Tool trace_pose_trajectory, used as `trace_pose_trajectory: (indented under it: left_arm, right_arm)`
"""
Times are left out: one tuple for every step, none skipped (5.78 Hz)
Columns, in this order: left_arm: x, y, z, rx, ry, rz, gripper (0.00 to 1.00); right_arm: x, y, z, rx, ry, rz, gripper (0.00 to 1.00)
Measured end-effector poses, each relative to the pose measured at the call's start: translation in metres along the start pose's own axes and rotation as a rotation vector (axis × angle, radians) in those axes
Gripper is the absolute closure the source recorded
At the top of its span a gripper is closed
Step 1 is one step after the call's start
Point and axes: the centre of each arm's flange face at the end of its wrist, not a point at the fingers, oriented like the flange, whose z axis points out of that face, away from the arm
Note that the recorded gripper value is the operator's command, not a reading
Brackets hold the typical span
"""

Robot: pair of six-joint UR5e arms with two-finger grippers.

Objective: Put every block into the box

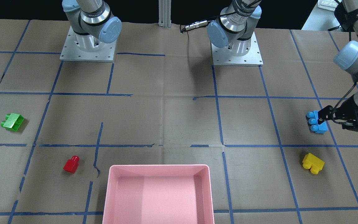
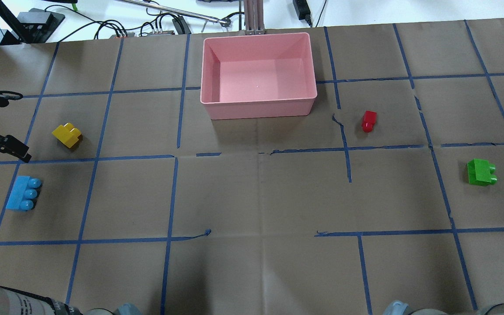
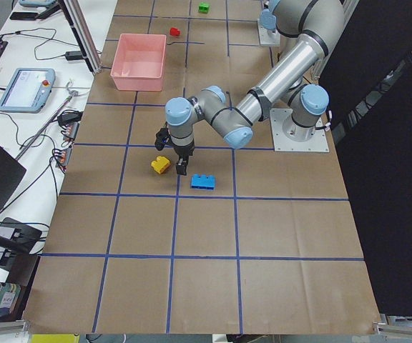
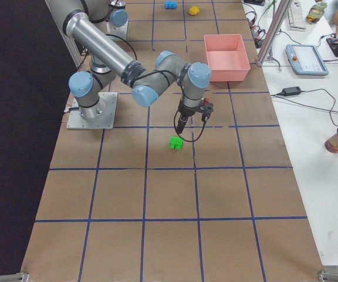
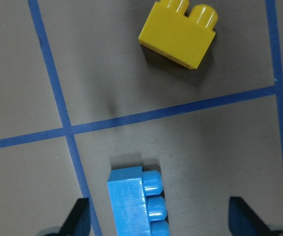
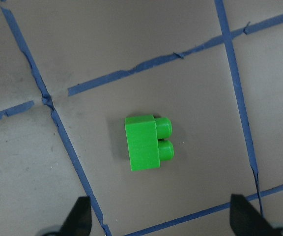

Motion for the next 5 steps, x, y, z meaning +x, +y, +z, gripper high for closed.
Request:
trace_pose_trajectory:
  left_arm:
    - [-0.001,0.021,0.029,-0.008,0.013,-0.021,0.01]
    - [-0.002,0.032,0.049,-0.019,0.026,-0.036,0.01]
    - [-0.007,0.037,0.064,-0.029,0.038,-0.050,0.13]
    - [-0.013,0.042,0.073,-0.035,0.047,-0.063,0.34]
    - [-0.014,0.044,0.077,-0.038,0.054,-0.068,0.48]
  right_arm:
    - [-0.001,-0.005,0.032,-0.005,-0.002,-0.020,0.01]
    - [-0.001,-0.011,0.058,-0.033,-0.009,-0.034,0.01]
    - [-0.001,-0.016,0.080,-0.066,-0.019,-0.045,0.01]
    - [-0.001,-0.020,0.098,-0.089,-0.027,-0.048,0.01]
    - [-0.001,-0.024,0.114,-0.108,-0.034,-0.052,0.01]
